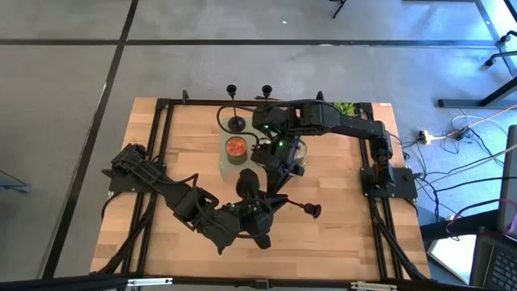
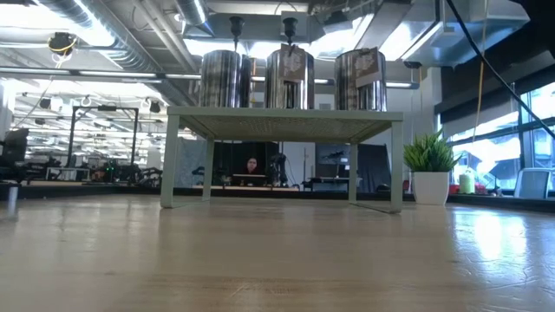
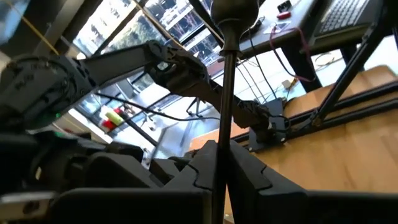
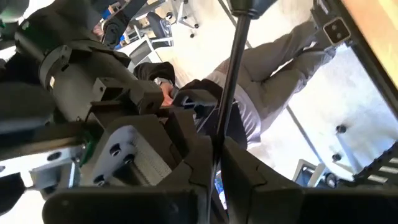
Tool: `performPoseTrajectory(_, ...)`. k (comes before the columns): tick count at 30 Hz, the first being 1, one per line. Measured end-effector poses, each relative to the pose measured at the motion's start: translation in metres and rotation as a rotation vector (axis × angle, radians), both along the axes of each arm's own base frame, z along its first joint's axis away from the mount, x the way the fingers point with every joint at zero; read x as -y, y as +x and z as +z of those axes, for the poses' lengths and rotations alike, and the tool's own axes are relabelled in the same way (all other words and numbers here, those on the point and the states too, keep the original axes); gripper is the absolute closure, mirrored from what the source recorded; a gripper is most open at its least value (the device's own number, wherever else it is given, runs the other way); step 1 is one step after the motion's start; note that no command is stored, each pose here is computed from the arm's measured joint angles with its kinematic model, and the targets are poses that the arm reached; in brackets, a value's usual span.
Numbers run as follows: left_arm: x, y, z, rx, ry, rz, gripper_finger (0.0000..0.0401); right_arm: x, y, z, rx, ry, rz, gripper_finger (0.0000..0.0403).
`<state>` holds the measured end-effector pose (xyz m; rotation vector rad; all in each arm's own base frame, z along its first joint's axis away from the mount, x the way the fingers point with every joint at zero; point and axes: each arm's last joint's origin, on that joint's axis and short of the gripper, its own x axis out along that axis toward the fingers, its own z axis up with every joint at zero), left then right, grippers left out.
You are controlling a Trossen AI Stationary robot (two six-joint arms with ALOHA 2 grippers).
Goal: Pick & Place candle stick holders
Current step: Put the candle holder on the shelf aligned with the other candle holder
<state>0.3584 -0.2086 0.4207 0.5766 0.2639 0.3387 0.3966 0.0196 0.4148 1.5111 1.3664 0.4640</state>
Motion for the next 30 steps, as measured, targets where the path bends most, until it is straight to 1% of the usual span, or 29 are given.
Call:
performPoseTrajectory(5,0.003,-0.003,0.0,0.042,-0.107,0.011,0.0389,0.0,0.003,0.001,0.08,-0.057,-0.017,0.0379)
performPoseTrajectory(8,0.006,-0.006,0.003,0.068,-0.179,0.004,0.0389,-0.001,0.006,0.004,0.161,-0.109,-0.034,0.038)
performPoseTrajectory(9,0.01,-0.005,0.005,0.089,-0.247,-0.06,0.0389,0.001,0.008,0.006,0.219,-0.148,-0.06,0.0381)
performPoseTrajectory(11,0.015,-0.006,0.0,0.064,-0.293,-0.122,0.0389,0.006,0.01,0.007,0.259,-0.186,-0.092,0.038)
performPoseTrajectory(13,0.019,-0.005,0.0,0.071,-0.376,-0.181,0.0389,0.007,0.015,0.01,0.319,-0.201,-0.108,0.038)
performPoseTrajectory(14,0.018,-0.005,0.001,0.078,-0.412,-0.186,0.0389,0.005,0.016,0.012,0.353,-0.203,-0.104,0.0379)
performPoseTrajectory(16,0.017,-0.005,0.002,0.1,-0.476,-0.178,0.039,0.003,0.02,0.018,0.453,-0.22,-0.108,0.0379)
performPoseTrajectory(18,0.02,-0.007,0.002,0.111,-0.523,-0.168,0.039,0.007,0.023,0.024,0.547,-0.249,-0.141,0.0378)
performPoseTrajectory(20,0.023,-0.009,0.002,0.128,-0.544,-0.148,0.039,0.009,0.025,0.031,0.646,-0.28,-0.169,0.0378)
performPoseTrajectory(23,0.028,-0.018,0.009,0.174,-0.567,-0.119,0.039,0.007,0.026,0.043,0.814,-0.317,-0.178,0.0378)
performPoseTrajectory(25,0.031,-0.025,0.014,0.21,-0.592,-0.094,0.039,0.009,0.025,0.053,0.937,-0.373,-0.21,0.0377)
performPoseTrajectory(28,0.039,-0.039,0.019,0.26,-0.615,-0.043,0.039,0.013,0.026,0.068,1.146,-0.46,-0.262,0.0377)
performPoseTrajectory(30,0.047,-0.048,0.02,0.293,-0.621,0.001,0.039,0.011,0.025,0.078,1.304,-0.483,-0.271,0.0377)
